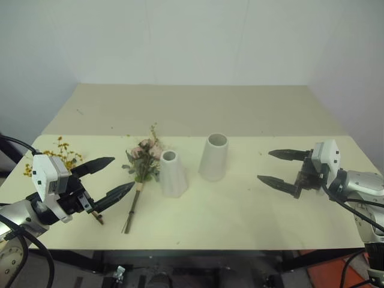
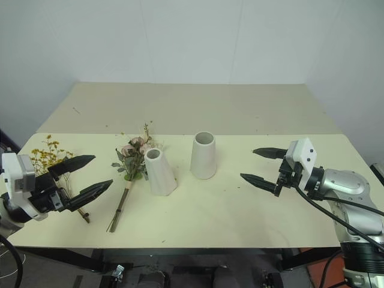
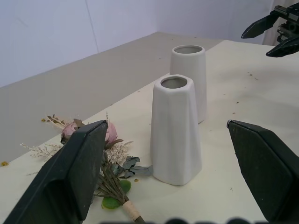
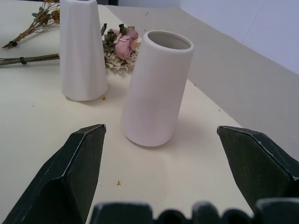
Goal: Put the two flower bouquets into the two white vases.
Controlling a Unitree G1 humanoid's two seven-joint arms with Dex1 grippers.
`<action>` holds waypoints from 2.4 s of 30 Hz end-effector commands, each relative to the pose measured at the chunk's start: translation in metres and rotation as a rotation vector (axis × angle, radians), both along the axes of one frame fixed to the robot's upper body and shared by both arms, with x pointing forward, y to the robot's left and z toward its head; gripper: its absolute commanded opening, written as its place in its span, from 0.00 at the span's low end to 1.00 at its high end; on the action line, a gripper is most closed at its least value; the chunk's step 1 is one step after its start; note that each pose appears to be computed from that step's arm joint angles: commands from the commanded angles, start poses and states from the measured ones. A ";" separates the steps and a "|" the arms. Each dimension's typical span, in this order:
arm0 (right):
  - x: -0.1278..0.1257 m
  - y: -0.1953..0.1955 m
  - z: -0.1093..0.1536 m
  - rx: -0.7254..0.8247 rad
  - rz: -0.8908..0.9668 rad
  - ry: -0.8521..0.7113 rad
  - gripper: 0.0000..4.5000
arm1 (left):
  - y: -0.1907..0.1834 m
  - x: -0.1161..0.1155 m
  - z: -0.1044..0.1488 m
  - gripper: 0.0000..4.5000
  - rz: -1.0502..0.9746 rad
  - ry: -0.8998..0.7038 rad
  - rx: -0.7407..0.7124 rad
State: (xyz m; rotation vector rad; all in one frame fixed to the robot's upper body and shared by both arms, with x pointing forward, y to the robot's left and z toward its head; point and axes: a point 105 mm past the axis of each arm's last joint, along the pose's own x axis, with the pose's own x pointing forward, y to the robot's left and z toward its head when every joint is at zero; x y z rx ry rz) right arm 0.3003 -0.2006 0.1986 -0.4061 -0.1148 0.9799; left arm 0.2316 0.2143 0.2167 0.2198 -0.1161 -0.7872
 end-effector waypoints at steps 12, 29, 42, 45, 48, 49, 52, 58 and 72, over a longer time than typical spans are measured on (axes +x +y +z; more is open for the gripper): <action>-0.003 0.002 0.015 -0.002 0.021 -0.051 1.00 | 0.004 -0.004 -0.002 1.00 0.058 0.048 -0.006; 0.011 0.017 0.018 0.001 0.105 -0.049 1.00 | 0.061 0.022 -0.053 1.00 0.799 0.639 0.243; 0.012 0.019 0.036 -0.054 0.263 -0.076 1.00 | 0.097 0.019 -0.078 1.00 1.074 0.808 0.137; 0.013 0.018 0.038 -0.059 0.267 -0.079 1.00 | 0.096 0.017 -0.085 1.00 1.083 0.851 0.113; 0.013 0.018 0.038 -0.059 0.271 -0.080 1.00 | 0.096 0.016 -0.091 1.00 1.091 0.888 0.088; 0.013 0.019 0.038 -0.059 0.273 -0.080 1.00 | 0.096 0.016 -0.093 1.00 1.095 0.901 0.078; 0.013 0.020 0.038 -0.057 0.276 -0.081 1.00 | 0.095 0.020 -0.098 1.00 1.118 0.934 0.038; 0.011 0.021 0.038 -0.051 0.279 -0.080 1.00 | 0.100 0.037 -0.105 0.80 1.196 0.968 0.002; 0.004 0.021 0.033 -0.026 0.260 -0.078 1.00 | 0.124 0.073 -0.078 0.00 1.289 0.850 0.015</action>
